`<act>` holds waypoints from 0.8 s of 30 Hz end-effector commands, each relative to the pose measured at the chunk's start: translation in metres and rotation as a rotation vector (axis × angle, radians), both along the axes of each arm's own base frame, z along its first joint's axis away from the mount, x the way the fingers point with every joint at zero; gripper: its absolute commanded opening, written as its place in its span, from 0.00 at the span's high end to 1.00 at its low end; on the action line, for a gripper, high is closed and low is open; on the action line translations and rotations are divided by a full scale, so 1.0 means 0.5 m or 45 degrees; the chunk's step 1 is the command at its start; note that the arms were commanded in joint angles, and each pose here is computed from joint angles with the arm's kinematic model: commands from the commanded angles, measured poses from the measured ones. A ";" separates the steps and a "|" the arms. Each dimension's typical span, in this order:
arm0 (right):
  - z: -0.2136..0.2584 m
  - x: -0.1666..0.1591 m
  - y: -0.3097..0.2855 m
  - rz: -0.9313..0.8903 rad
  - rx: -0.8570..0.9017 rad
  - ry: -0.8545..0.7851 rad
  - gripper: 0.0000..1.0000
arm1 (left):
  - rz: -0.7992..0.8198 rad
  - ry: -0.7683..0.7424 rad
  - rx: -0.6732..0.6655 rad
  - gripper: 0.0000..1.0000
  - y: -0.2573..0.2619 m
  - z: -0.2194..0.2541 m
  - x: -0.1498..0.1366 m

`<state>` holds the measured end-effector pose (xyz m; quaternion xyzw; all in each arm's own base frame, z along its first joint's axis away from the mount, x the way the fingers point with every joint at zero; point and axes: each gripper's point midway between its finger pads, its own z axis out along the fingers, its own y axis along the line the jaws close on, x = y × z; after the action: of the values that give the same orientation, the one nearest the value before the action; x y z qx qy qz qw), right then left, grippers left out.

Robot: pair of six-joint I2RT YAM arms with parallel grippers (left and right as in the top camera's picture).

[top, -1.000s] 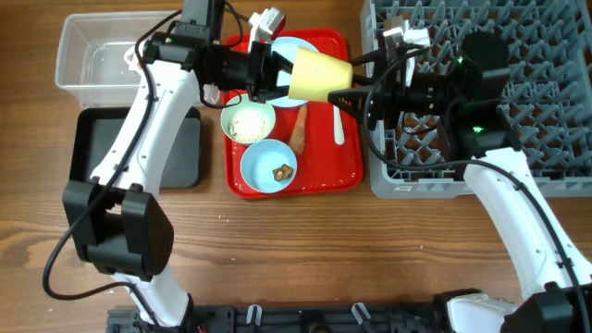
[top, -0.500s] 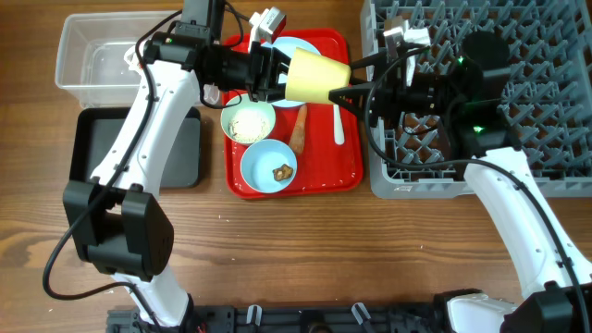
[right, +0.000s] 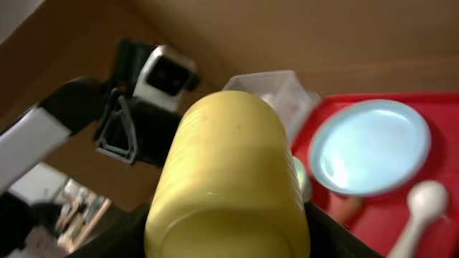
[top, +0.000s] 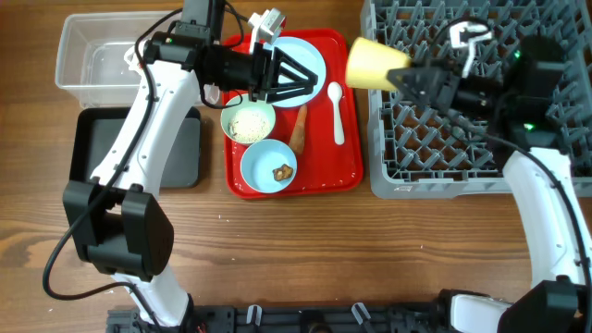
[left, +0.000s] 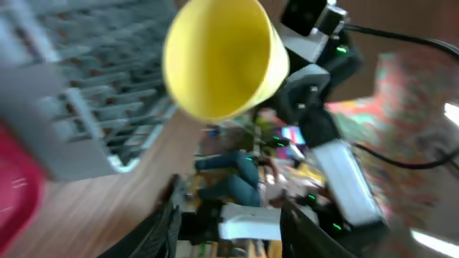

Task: Sort waste into correct bins and load items into the dishwasher rack
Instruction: 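Place the yellow cup into the grey dish rack with the right gripper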

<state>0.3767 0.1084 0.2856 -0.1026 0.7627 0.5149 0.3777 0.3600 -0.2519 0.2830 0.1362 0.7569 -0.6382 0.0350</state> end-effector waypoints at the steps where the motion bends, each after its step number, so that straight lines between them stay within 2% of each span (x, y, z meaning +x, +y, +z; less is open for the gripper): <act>1: -0.001 0.002 -0.054 -0.254 -0.161 0.028 0.49 | 0.117 -0.052 0.246 0.54 0.016 -0.061 0.030; 7: -0.037 -0.048 -0.204 -0.801 -0.632 0.323 0.51 | 0.309 -0.070 0.707 0.54 0.085 -0.168 0.068; 12: -0.049 -0.095 -0.298 -1.046 -0.946 0.485 0.52 | 0.410 -0.080 1.008 0.53 0.149 -0.223 0.080; 17: -0.123 -0.127 -0.310 -1.010 -1.106 0.699 0.52 | 0.445 -0.082 1.130 0.52 0.179 -0.240 0.082; 24: -0.240 -0.129 -0.253 -0.759 -1.217 0.941 0.52 | 0.467 -0.091 1.191 0.51 0.195 -0.247 0.086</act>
<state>0.3066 -0.0254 0.1772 0.1645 0.9745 0.0091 0.1522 0.4005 -0.1607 0.1603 0.0188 0.9669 -0.2352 0.0971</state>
